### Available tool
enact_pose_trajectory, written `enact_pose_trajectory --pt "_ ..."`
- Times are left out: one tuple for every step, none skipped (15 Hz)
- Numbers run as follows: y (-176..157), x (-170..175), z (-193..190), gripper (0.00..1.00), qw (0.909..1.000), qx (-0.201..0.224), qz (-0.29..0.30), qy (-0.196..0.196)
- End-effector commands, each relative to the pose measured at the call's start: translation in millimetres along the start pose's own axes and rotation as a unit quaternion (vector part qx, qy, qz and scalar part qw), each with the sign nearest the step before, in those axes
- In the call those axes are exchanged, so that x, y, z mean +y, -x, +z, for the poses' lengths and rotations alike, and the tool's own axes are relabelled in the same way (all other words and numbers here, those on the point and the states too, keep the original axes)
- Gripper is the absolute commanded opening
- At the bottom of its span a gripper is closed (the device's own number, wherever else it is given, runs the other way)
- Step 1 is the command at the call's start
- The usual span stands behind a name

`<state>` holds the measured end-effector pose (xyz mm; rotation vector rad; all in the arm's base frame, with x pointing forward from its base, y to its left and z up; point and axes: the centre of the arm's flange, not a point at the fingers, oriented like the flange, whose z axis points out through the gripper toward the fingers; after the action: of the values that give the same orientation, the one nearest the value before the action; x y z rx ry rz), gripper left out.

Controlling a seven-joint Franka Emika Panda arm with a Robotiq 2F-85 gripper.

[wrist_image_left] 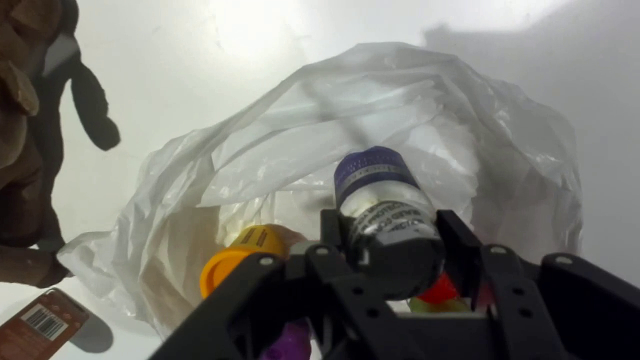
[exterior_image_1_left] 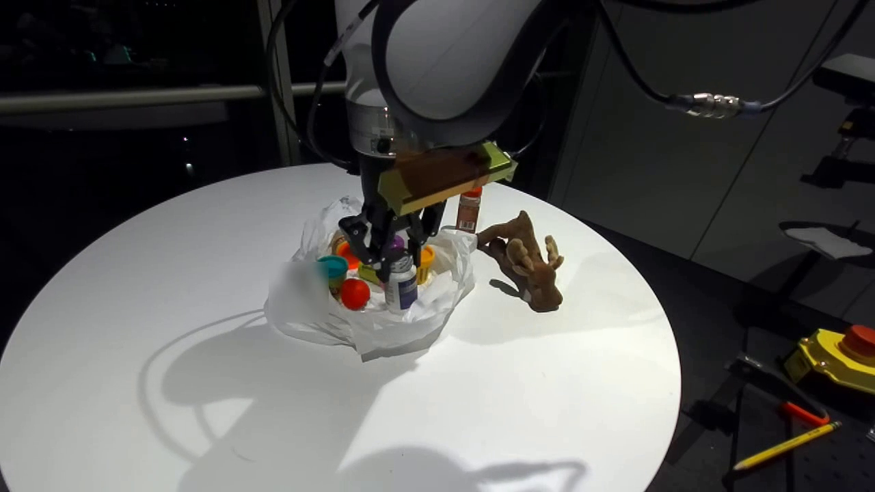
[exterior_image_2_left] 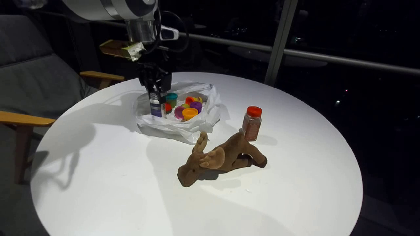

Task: Put the objects on the table in the plastic bag

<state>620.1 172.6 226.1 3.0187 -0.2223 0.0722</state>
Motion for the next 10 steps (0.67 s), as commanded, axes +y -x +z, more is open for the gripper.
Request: enact_pose_trajectory --pt "-3 -15 -1 0.26 0.9992 0.014 -0.033 -0.019" --pt "-2 -20 0 0.26 0.9989 0.014 -0.039 -0.023" --pt "-2 -26 3 0.26 0.9984 0.013 -0.047 -0.028" --pt "-1 -31 4 0.26 0.9979 0.014 -0.056 -0.031" --pt "-1 -38 5 0.26 0.997 0.016 -0.068 -0.034" --pt "0 -45 6 0.26 0.9961 0.019 -0.079 -0.036" --pt "-4 -51 11 0.26 0.9949 0.026 -0.09 -0.035" --pt "-7 -56 14 0.26 0.9941 0.035 -0.097 -0.033" --pt "-9 -60 16 0.26 0.9934 0.041 -0.1 -0.037" --pt "-13 -62 21 0.26 0.9932 0.048 -0.1 -0.036"
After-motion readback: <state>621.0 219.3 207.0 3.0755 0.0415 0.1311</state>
